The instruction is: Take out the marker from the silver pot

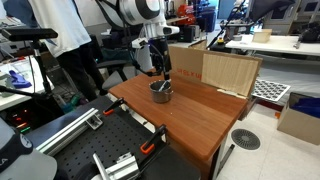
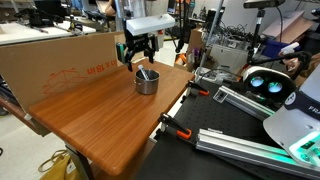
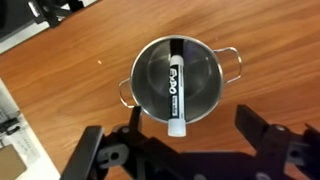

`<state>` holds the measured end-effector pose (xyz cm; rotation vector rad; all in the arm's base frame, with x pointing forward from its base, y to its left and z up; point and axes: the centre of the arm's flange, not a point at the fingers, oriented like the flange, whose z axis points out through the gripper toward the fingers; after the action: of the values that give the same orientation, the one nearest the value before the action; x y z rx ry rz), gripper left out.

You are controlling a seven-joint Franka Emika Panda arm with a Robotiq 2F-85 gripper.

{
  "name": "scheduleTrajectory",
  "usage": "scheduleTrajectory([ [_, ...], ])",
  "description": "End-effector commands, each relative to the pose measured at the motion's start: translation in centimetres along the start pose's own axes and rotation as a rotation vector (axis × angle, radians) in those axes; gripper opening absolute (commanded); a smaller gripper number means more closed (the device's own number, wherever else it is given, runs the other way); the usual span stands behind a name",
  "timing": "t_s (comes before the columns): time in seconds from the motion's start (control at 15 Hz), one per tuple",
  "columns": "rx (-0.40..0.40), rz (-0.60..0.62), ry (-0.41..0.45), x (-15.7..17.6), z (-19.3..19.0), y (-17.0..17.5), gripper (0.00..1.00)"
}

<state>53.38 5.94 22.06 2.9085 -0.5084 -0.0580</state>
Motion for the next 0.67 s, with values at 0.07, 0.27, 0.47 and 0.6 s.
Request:
scheduleTrajectory([
  [0.07,-0.027,0.014,-0.007,1.0,1.4,-0.7,1.00],
  [0.27,-0.037,0.020,-0.018,1.6,2.0,-1.0,1.00],
  [0.47,-0.042,0.013,-0.014,1.9,2.4,-1.2,0.74],
  [0.6,-0.044,0.011,-0.015,2.0,2.5,-1.3,0.58],
])
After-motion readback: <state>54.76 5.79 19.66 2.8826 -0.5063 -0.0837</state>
